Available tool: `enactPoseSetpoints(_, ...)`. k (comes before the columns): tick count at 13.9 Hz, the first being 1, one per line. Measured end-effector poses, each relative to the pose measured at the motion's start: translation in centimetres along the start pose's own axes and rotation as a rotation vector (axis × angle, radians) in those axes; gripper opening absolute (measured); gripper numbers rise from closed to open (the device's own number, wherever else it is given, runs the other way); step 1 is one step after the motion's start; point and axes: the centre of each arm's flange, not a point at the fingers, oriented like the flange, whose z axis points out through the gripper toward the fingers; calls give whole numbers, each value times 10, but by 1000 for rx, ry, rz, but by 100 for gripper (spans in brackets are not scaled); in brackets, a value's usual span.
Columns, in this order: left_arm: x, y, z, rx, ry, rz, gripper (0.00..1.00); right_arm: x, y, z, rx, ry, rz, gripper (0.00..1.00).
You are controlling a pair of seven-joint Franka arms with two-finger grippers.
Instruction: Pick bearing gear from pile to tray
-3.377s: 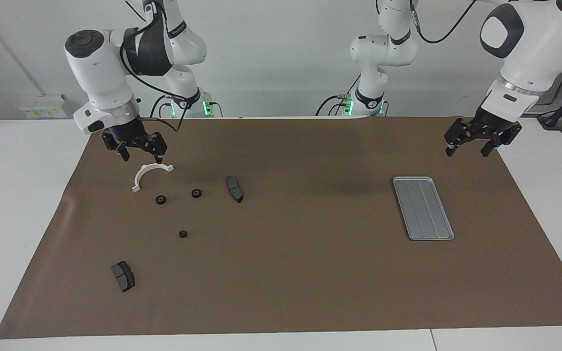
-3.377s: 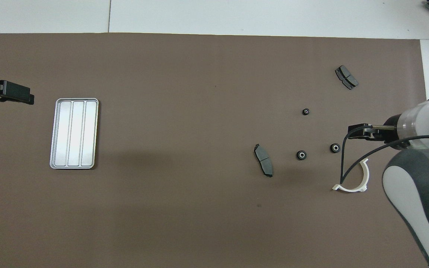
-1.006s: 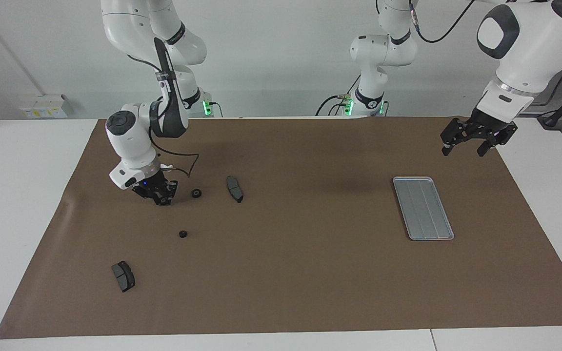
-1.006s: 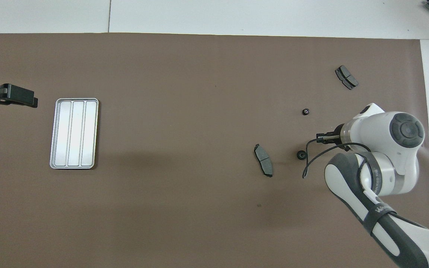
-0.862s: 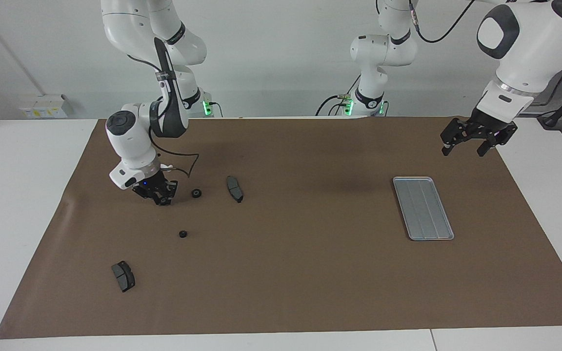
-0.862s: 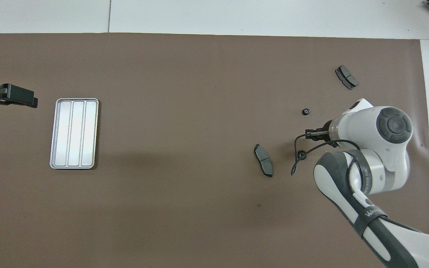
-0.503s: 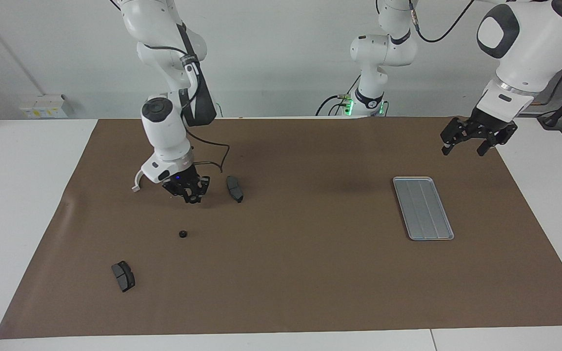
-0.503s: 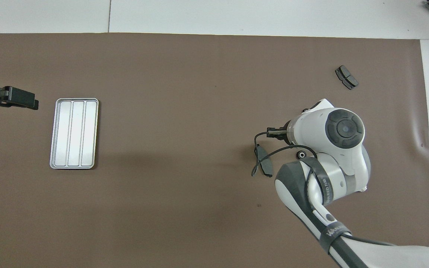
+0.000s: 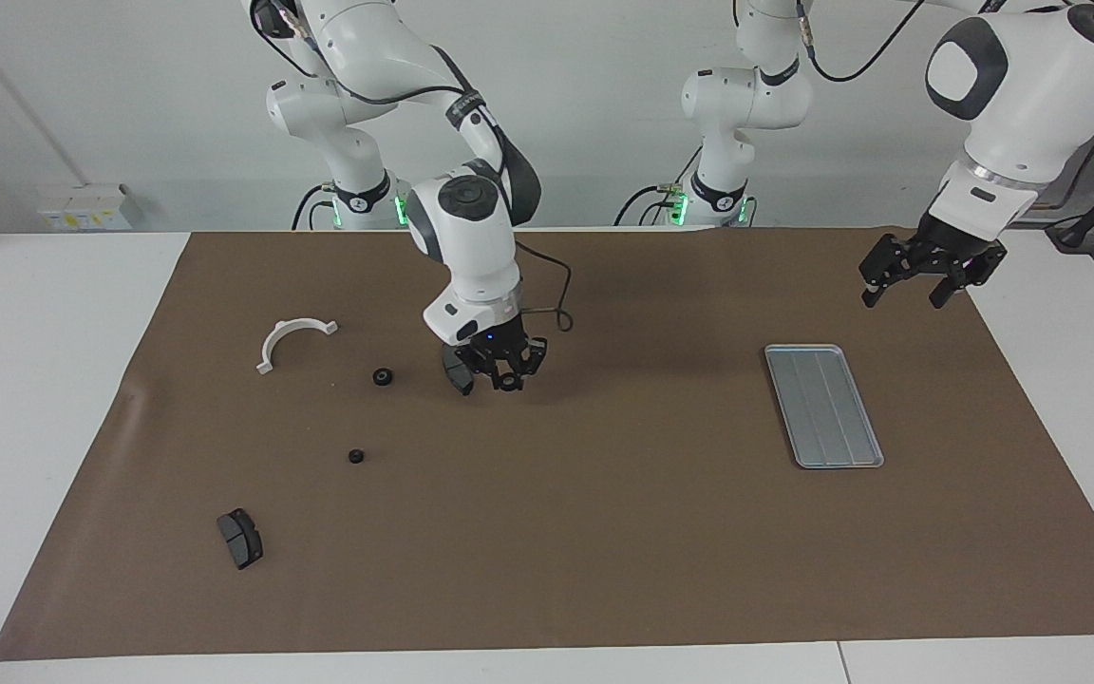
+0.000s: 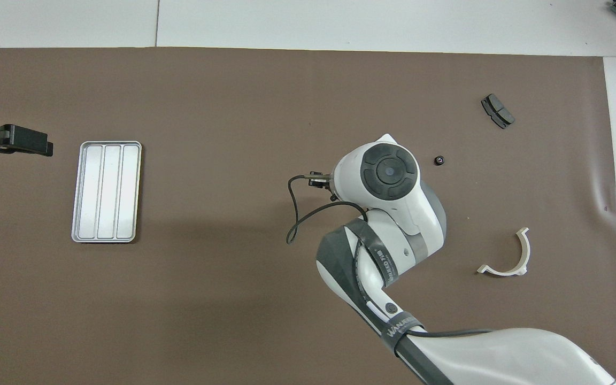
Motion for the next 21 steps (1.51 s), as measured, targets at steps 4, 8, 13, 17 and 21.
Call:
enactPoseSetpoints(4,-2,-2,4,-1,-9,-4,100,-6,-70,34,-42,3,32,35)
enactPoseSetpoints(8,-5,-6,5,-2,-13,-11,100,-19,-104,59,-41,-3,23,35)
enactPoseSetpoints(13,-8,-7,9,-5,-27,-12,100,-35,-116,65,-43,-10,-3,35)
enactPoseSetpoints(17,-12,-7,11,-7,-35,-13,100,-39,-111,79,-61,-25,-5,38)
enactPoseSetpoints(21,-13,-7,12,-8,-36,-13,100,-34,-110,72,-55,-13,0,75)
